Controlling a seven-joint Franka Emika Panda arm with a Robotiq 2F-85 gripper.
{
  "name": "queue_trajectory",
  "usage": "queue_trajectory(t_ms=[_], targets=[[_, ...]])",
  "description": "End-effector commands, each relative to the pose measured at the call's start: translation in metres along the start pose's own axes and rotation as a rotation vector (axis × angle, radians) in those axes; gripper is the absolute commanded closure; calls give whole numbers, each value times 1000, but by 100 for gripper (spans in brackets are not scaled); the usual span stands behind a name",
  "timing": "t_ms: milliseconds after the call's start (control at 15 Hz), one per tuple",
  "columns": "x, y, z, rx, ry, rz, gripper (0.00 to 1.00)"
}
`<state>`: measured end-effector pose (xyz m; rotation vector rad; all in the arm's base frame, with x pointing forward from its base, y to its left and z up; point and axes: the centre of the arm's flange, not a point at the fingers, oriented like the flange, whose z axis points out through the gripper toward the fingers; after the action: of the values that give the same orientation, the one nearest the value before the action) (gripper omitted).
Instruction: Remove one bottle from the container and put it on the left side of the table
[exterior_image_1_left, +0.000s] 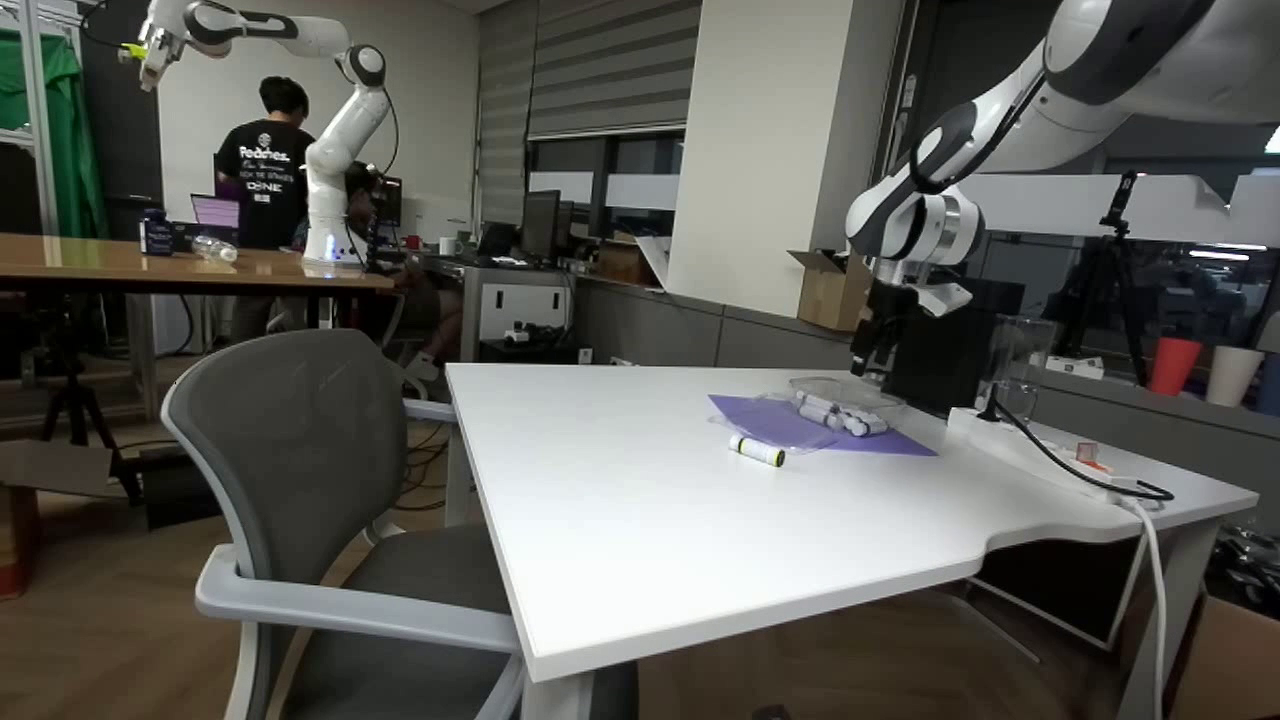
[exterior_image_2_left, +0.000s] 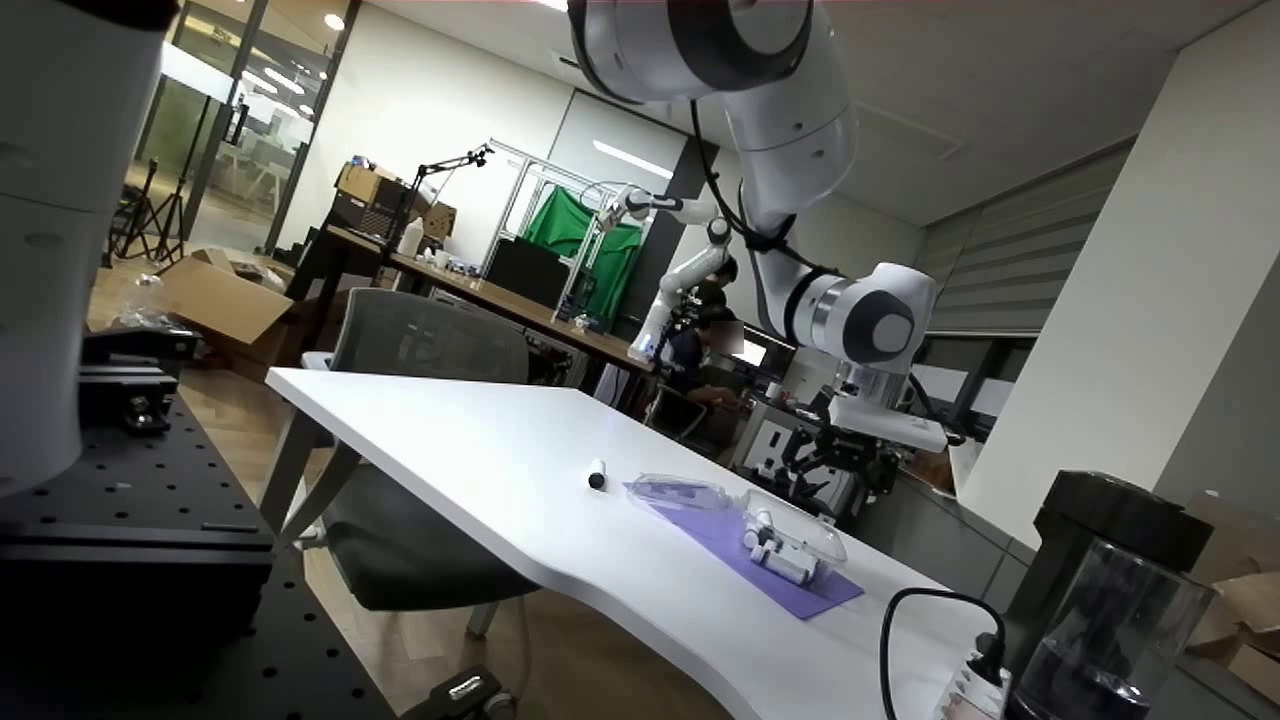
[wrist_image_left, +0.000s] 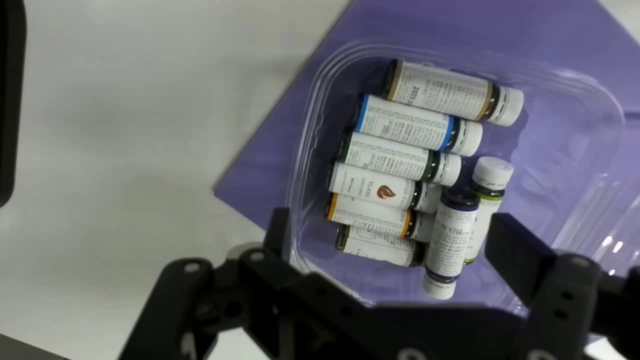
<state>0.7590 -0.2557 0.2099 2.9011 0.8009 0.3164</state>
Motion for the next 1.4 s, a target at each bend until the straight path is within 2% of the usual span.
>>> queue_trajectory(t_ms=[0,800,867,933,1333], targets=[[35,25,22,24,19,16,0],[50,3,68,52,56,12,0],[50,1,70,51,61,10,25],[51,-2,72,49,65,8,25],[58,-8,72,64,89,6,69]])
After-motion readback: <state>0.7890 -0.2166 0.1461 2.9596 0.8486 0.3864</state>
